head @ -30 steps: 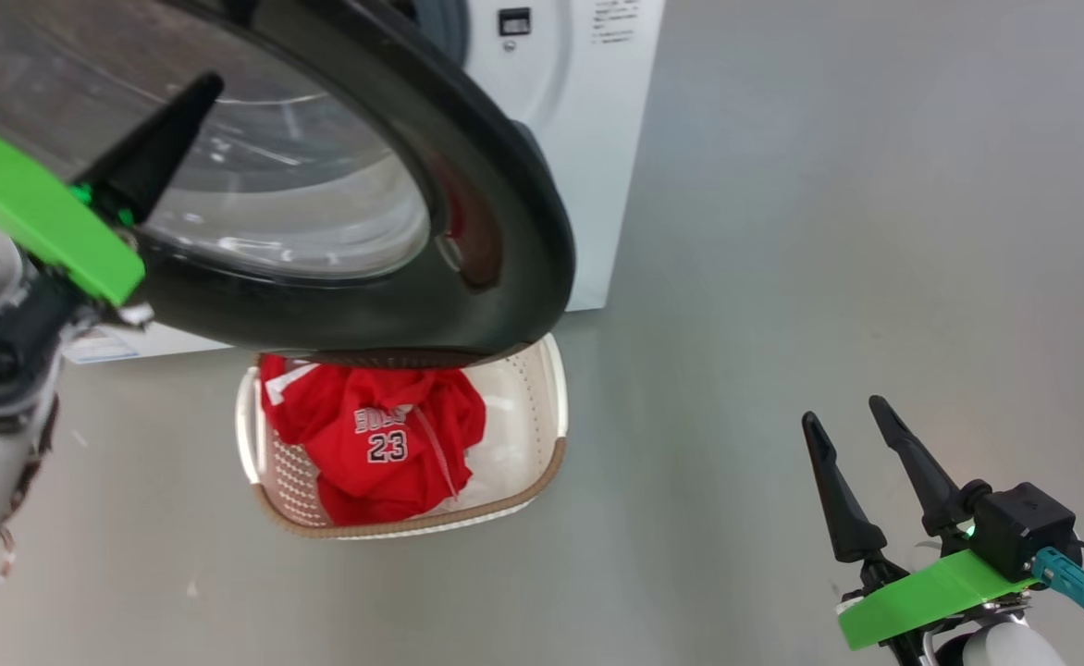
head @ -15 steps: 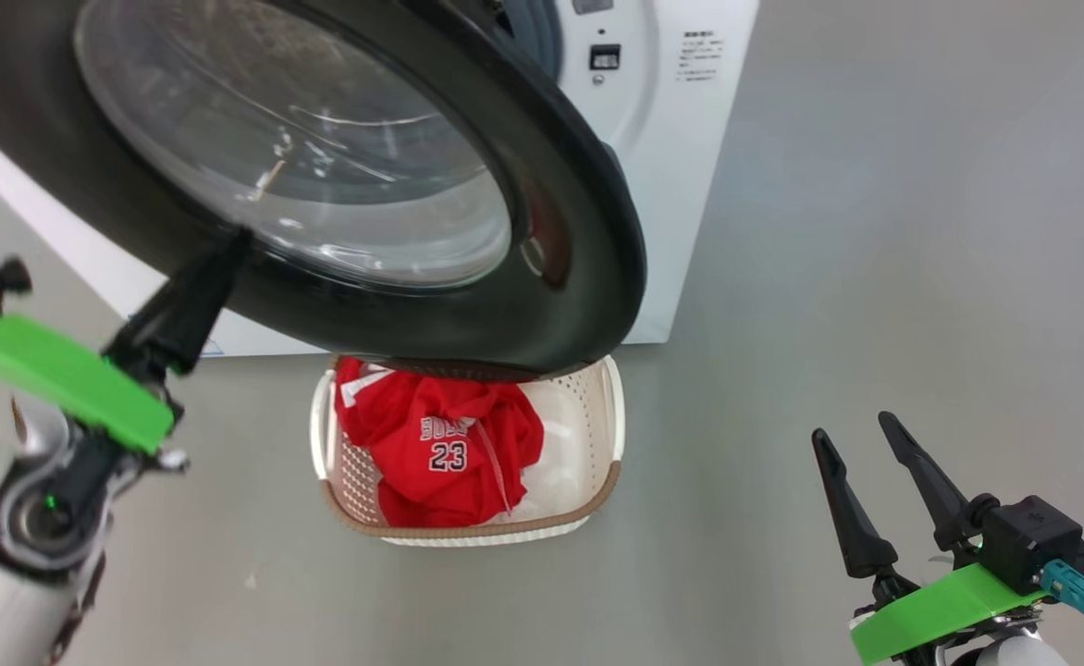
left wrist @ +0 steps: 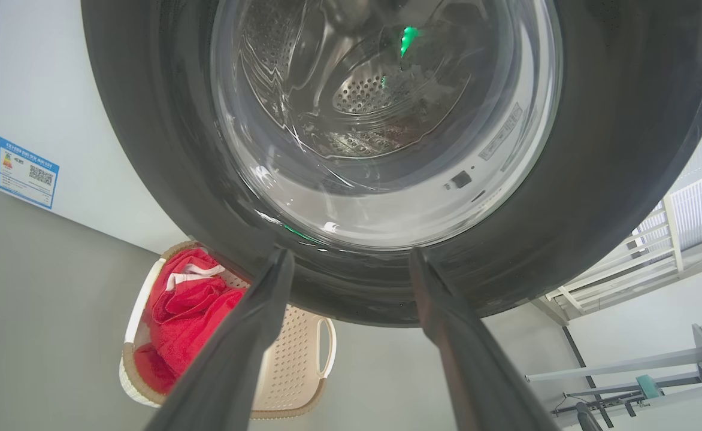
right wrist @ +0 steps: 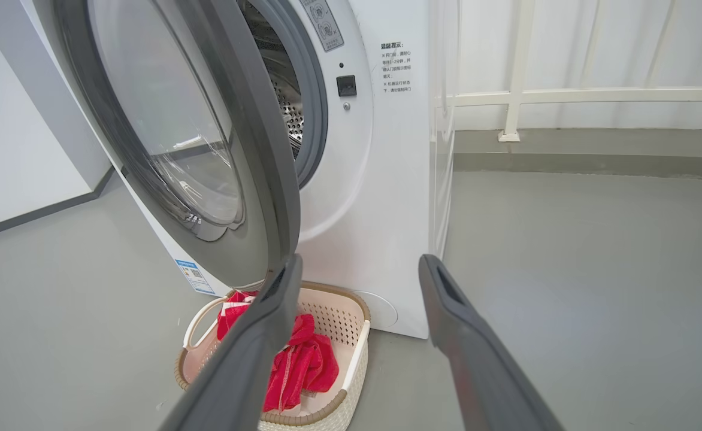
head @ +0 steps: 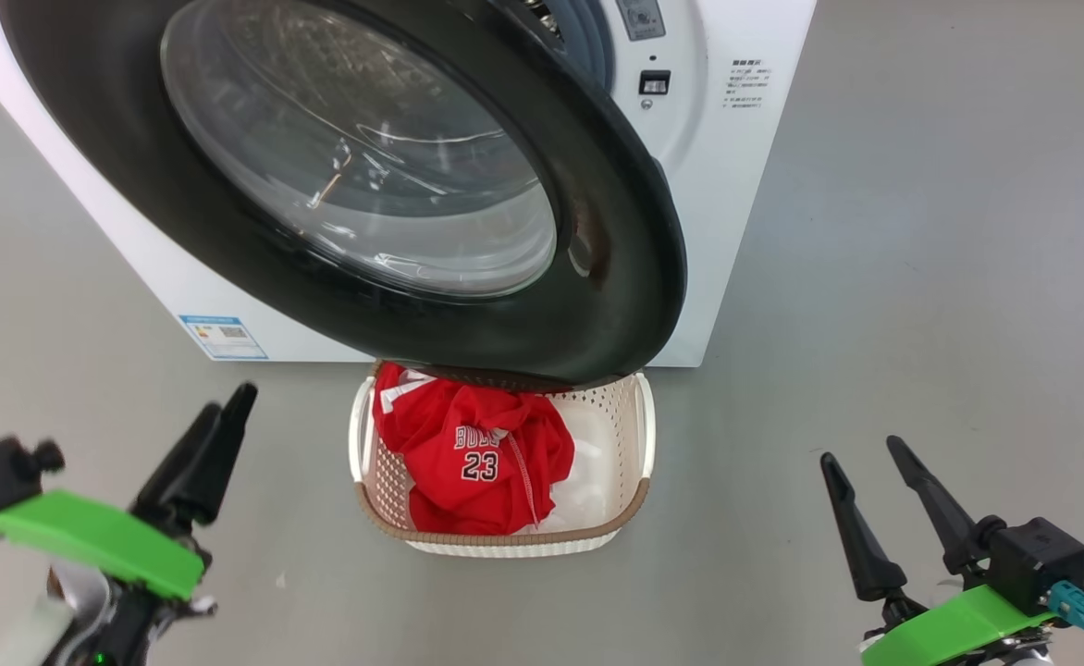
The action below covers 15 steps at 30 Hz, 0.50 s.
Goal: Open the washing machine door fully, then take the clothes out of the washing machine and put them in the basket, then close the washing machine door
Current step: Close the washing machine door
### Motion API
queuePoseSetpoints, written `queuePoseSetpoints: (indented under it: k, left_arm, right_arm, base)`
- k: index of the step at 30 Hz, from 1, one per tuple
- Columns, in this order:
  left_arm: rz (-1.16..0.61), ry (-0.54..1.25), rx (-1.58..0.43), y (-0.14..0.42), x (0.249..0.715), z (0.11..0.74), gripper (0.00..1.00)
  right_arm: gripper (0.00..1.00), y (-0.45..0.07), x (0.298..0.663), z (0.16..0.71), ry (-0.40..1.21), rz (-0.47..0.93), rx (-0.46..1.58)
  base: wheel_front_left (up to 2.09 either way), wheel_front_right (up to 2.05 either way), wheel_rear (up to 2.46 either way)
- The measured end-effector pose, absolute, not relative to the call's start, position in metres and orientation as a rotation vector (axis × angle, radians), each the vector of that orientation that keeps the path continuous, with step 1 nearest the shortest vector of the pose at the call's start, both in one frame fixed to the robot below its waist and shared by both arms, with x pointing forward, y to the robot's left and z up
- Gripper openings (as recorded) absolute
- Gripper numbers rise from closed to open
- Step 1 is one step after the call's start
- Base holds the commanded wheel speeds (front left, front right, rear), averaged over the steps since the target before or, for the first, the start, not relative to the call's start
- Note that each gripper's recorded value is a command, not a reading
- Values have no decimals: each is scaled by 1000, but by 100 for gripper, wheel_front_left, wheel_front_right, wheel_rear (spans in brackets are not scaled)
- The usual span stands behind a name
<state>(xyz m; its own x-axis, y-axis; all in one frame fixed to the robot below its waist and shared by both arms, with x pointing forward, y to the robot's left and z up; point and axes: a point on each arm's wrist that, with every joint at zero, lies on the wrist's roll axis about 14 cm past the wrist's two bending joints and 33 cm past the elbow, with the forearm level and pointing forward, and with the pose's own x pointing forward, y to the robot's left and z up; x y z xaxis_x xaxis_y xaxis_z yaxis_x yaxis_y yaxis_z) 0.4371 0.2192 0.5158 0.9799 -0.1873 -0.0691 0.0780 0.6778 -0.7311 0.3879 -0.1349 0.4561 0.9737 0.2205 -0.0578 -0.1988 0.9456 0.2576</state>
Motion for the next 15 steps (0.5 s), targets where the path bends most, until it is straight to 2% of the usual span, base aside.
queuePoseSetpoints:
  k: [8, 15]
  left_arm:
    - [-48, 166, -843, 232, 408, 481, 100]
    - [-3, 244, -761, 236, 380, 444, 100]
  right_arm:
    - [100, -146, 381, 454, 94, 184, 245]
    - [100, -163, 369, 452, 99, 134, 239]
  base:
    - [0, 0, 0]
    - [0, 0, 0]
